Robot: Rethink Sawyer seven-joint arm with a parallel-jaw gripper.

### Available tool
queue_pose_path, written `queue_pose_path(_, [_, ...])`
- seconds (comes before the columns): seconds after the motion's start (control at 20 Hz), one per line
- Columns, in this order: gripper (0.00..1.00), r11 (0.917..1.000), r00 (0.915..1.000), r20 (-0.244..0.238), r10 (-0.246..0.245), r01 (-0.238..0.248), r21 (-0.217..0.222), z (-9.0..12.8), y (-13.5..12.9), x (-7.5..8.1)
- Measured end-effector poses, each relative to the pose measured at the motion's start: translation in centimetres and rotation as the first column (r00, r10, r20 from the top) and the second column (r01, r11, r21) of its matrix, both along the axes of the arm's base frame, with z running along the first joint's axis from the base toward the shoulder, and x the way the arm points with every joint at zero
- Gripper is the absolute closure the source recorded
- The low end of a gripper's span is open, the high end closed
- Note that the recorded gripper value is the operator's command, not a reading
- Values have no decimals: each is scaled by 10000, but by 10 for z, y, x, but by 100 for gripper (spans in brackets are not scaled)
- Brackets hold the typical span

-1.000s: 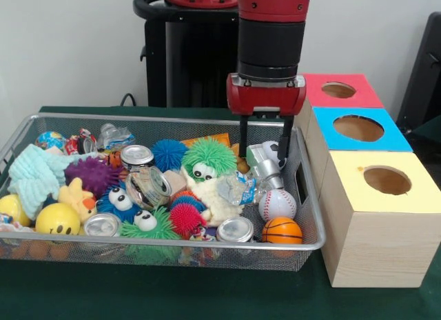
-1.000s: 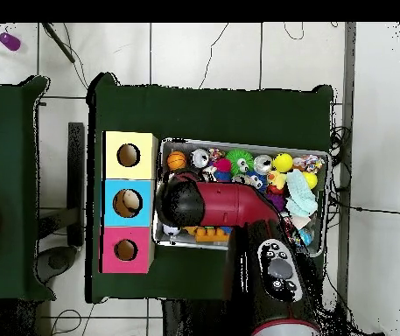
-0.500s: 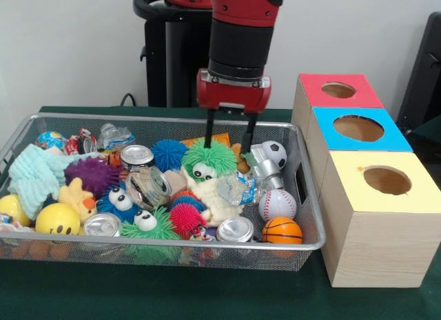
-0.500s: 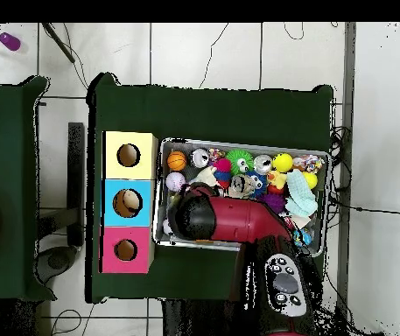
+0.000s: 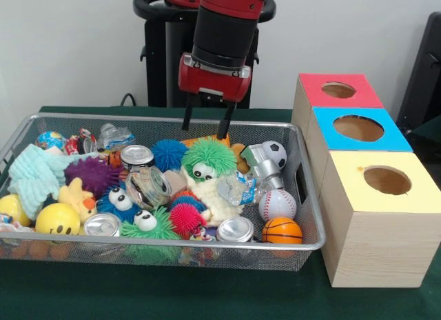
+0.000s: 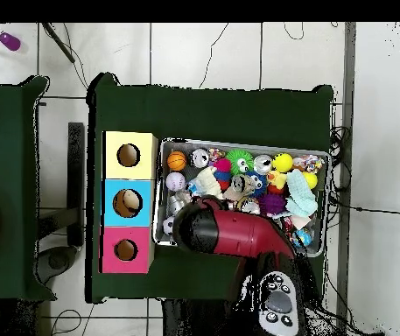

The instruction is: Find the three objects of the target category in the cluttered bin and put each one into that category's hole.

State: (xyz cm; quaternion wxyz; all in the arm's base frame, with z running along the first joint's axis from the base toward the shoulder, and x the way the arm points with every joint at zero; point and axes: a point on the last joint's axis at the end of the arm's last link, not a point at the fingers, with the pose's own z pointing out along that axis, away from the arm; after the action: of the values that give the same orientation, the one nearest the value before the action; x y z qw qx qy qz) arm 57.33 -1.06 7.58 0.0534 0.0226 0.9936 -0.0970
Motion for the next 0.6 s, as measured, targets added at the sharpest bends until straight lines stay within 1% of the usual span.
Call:
queue_pose_path(0.25, [0,9995,9997,-192,-133,128,-278,-3,-1,-8])
queue_pose_path(0.6, [0,9990,9991,-397,-120,103,-433,-10,5,-16])
